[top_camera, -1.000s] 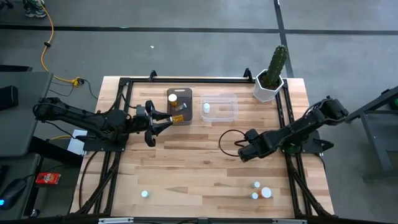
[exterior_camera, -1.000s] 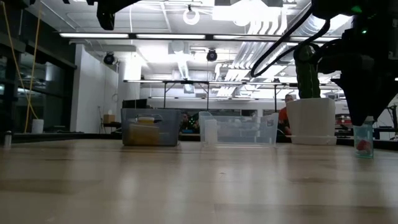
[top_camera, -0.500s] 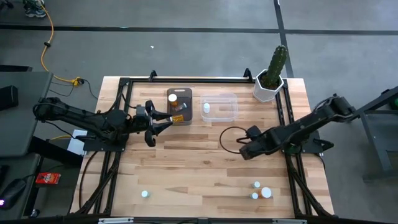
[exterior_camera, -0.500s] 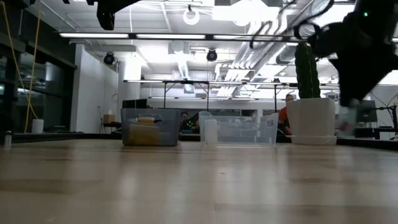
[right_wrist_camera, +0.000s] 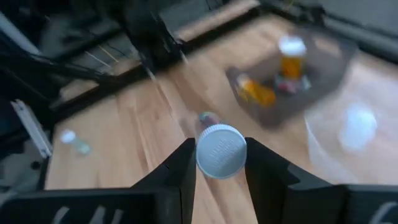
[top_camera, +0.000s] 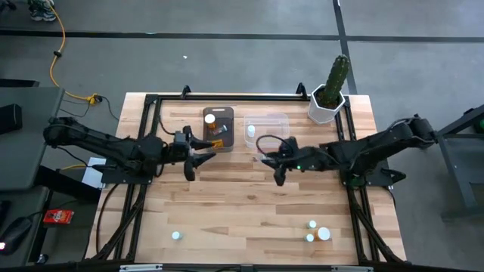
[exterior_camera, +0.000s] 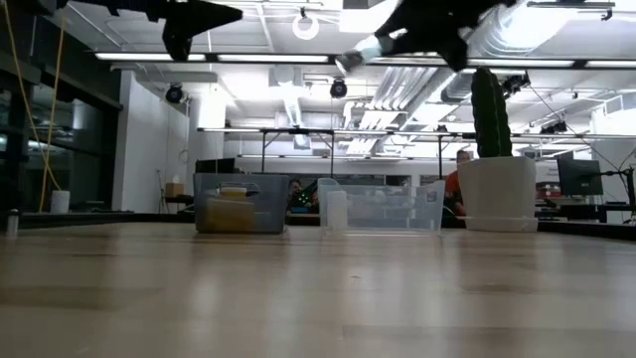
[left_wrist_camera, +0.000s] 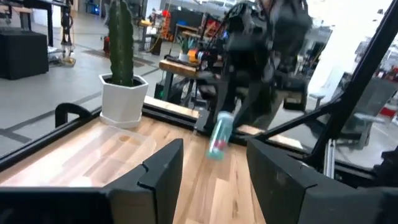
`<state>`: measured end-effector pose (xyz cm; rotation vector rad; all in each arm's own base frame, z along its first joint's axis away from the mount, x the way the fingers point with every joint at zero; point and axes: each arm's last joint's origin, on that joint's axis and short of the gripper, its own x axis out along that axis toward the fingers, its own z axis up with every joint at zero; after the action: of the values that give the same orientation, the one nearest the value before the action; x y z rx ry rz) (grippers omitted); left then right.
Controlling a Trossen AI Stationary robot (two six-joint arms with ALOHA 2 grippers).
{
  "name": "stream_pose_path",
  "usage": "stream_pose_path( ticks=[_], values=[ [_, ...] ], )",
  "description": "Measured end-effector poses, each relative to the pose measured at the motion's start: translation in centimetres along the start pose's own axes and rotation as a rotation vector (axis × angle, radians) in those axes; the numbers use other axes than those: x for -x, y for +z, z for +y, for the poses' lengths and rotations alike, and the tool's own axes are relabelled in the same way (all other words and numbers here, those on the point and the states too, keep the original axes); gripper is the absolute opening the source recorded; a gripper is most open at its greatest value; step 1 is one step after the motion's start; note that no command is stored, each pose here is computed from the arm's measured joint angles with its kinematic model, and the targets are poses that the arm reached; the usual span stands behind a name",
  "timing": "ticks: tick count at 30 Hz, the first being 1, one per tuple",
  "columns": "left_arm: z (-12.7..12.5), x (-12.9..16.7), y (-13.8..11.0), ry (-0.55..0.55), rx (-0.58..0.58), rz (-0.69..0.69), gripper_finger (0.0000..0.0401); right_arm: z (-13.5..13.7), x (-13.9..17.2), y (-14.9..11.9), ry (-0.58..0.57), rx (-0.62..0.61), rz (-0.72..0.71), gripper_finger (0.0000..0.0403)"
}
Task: Pick and place medicine bottles into bin by pill shape (circle, oval)
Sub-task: Put the green transparent pill bottle into the black transparent bin
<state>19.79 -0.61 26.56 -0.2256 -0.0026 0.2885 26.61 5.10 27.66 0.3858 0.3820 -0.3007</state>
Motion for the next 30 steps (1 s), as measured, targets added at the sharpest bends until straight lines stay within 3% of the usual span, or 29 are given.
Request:
stream_pose_path(
  ticks=[9, 16, 23, 30],
  values=[
    [-1.4, -4.1, -0.2, -0.003, -0.077, 0.144, 0.0236, 0.3, -1.2, 3.2, 0.059, 0.166, -0.044, 0.0097],
    [-1.8, -7.5, -0.6, 0.020, -0.090, 0.194, 0.0277, 1.3, -2.7, 3.5, 0.119, 0.244, -0.009, 0.0097],
    [-2.5, -9.3, -1.3, -0.077, -0.088, 0.257, 0.0283, 1.8, -3.7, 3.4, 0.133, 0.266, 0.006, 0.0097],
    [-2.6, -9.7, -1.8, -0.103, -0.081, 0.278, 0.0282, 1.9, -3.7, 3.6, 0.146, 0.260, -0.009, 0.0097]
  ],
)
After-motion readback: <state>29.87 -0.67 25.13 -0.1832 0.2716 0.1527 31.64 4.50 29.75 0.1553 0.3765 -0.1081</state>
